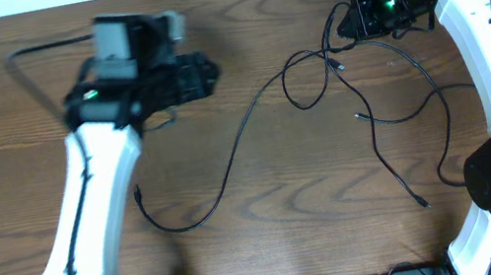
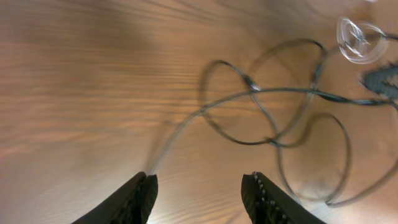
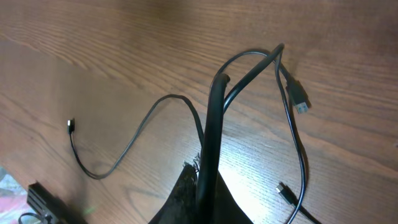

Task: Untangle cables

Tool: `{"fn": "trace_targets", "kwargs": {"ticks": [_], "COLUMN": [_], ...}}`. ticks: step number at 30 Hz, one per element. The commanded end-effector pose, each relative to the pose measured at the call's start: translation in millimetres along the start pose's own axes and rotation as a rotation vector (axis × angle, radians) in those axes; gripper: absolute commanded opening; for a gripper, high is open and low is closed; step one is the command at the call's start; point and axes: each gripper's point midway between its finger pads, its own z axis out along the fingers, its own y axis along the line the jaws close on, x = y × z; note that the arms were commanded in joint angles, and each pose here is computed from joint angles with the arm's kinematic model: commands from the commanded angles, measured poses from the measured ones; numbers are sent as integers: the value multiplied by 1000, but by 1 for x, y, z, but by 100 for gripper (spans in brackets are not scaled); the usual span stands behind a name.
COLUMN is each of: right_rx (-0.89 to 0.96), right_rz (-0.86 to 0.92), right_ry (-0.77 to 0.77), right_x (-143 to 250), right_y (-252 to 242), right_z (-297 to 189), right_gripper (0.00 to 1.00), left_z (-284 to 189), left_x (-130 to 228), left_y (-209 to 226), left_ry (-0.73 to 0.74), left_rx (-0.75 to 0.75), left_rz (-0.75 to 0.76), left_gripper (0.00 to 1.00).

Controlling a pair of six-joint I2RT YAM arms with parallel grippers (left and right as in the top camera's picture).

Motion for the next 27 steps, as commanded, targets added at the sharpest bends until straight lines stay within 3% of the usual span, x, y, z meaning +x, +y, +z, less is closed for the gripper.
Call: {"fn": "trace_targets", "kwargs": {"ticks": [1,13,27], "right_rx": [-11,-11,-4], "right_rz": [17,5,10], "right_ry": [-3,8,4], "right_x": [0,3,2], "right_y": [0,0,-3], "right_z": [-3,-3,-5], "right_gripper": [1,1,1], "left_z": [14,87,129], "left_x": [3,27,50], "left_y": [-46,-115,-115], "left_ry": [38,138,211], "left_rx": [202,486,475], "left_rz": [90,186,179], "left_gripper": [50,50,50]}}
